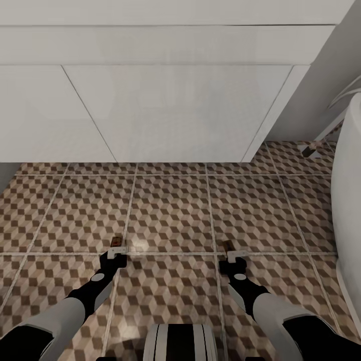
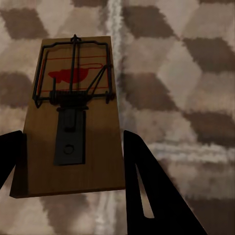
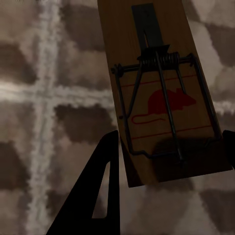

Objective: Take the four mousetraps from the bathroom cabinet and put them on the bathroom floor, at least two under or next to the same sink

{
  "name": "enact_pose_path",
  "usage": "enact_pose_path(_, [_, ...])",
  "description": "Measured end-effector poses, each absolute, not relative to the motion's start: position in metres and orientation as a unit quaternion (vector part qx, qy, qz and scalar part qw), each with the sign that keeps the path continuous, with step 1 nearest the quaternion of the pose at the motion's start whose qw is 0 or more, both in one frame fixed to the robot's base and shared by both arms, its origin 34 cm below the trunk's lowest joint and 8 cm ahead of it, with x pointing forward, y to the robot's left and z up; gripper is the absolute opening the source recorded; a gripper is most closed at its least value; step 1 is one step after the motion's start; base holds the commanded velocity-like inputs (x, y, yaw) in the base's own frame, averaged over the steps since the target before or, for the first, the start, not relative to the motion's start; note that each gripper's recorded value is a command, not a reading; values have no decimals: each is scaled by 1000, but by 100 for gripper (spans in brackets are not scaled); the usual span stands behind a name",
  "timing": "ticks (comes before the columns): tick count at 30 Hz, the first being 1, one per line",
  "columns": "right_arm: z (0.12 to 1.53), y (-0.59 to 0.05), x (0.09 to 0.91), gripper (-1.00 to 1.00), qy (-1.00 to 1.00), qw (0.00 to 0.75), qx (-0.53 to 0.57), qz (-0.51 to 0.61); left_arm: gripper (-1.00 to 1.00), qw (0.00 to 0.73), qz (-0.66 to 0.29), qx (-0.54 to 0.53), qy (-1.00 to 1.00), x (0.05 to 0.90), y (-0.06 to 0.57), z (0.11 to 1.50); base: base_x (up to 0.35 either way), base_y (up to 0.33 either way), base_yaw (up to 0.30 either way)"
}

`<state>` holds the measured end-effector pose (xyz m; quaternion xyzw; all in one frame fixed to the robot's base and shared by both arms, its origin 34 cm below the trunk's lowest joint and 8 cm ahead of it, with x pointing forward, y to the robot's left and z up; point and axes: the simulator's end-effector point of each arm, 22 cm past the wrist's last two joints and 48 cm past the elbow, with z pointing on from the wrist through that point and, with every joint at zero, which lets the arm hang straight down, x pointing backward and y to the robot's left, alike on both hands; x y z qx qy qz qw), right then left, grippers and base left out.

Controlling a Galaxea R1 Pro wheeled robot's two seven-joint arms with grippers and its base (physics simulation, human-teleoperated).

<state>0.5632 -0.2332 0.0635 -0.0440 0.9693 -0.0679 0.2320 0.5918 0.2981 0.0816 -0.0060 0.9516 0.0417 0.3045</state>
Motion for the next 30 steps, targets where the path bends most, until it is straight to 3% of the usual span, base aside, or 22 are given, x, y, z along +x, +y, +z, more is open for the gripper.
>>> enact_pose_path(30, [65, -232, 567, -100, 968, 237, -46, -68, -100, 306, 41, -3, 951, 593, 297, 82, 285, 87, 0])
